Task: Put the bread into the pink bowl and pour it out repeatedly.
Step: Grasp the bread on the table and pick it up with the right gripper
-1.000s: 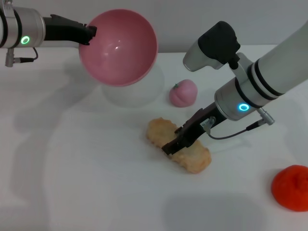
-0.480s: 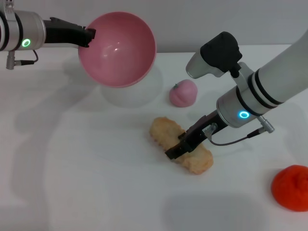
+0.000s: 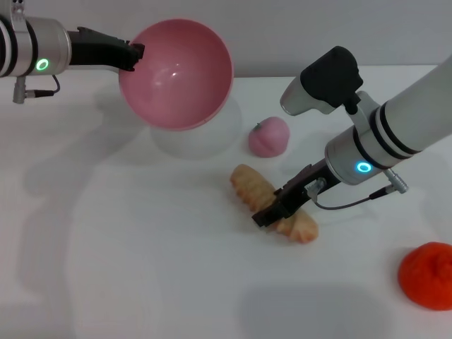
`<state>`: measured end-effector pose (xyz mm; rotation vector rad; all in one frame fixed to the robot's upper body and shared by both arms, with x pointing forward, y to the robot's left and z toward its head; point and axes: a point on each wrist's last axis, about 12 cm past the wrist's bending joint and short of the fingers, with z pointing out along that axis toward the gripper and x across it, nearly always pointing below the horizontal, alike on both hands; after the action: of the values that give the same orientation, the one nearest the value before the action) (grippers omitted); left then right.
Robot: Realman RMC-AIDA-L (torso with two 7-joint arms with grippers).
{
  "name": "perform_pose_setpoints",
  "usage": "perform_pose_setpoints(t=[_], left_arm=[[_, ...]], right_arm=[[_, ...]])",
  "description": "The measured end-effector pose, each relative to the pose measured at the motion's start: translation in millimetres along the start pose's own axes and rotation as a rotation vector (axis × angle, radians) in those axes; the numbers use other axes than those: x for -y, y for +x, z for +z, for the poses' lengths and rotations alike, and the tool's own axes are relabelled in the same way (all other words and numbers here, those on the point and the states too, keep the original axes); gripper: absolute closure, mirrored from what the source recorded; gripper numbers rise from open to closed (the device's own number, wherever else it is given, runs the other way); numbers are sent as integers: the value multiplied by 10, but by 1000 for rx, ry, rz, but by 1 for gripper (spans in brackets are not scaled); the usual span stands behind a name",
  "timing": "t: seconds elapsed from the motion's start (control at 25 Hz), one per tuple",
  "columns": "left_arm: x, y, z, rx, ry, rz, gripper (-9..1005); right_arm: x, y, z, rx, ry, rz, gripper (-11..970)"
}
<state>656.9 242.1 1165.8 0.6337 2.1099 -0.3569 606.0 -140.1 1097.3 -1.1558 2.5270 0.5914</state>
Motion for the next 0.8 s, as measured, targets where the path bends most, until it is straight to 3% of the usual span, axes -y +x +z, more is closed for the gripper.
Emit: perform_pose_setpoints(t=[0.2, 0.44, 0.52, 0.8], left_arm=[[12, 10, 4, -2, 4, -2, 950], [9, 24, 3, -2, 2, -6, 950], [6, 29, 2, -2, 0, -7, 950], [4, 28, 3, -2, -1, -7, 950]], right_arm=[[24, 4, 2, 7, 17, 2, 293], [39, 11, 3, 17, 30, -2, 396], [40, 8, 1, 20, 32, -3, 558], [31, -43, -28, 38, 40, -19, 606]])
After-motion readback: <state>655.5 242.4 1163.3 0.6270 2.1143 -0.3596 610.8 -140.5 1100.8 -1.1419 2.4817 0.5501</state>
